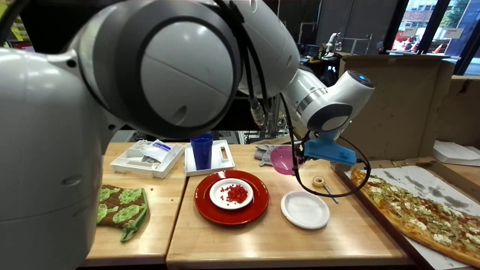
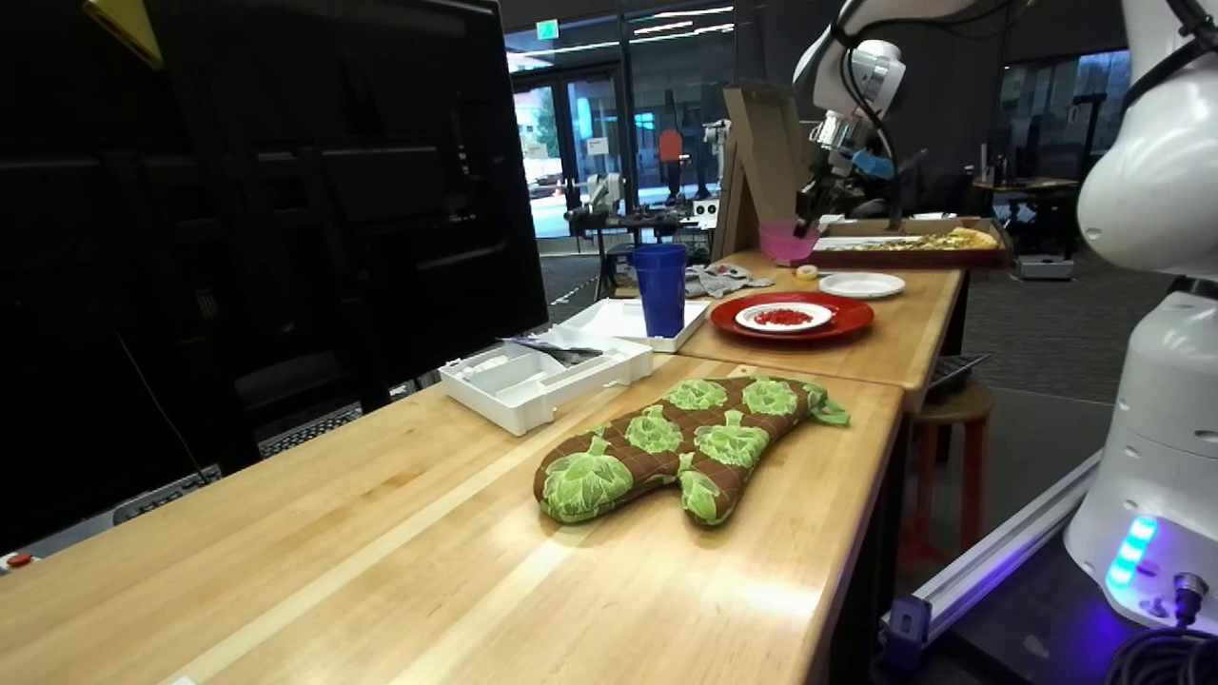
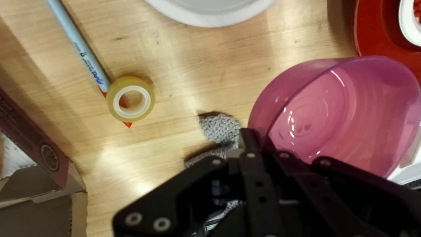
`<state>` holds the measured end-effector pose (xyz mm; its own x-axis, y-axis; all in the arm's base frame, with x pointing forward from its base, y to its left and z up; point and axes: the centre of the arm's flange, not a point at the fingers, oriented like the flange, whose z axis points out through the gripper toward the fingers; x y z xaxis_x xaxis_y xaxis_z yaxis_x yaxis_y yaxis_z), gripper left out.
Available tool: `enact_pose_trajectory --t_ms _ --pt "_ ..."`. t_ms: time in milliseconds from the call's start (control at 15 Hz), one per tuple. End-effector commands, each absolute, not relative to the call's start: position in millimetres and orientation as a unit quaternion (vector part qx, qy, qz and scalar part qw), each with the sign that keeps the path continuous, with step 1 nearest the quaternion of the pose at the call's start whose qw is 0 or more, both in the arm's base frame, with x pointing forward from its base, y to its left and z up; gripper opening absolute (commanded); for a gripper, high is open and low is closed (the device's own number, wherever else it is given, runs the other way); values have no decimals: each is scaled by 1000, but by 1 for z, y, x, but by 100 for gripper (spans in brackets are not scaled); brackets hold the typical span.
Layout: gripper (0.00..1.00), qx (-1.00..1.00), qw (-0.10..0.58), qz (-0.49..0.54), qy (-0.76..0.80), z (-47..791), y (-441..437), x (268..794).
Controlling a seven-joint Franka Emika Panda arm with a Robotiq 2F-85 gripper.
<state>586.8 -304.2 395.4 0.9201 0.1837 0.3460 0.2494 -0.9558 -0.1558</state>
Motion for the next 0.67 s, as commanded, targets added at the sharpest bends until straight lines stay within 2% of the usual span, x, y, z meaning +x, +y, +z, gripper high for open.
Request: enact_pose_trajectory --t_ms 0,600 --pt "1 -978 101 -166 -80 392 -306 605" --pt "1 -985 93 -139 -43 369 -300 626"
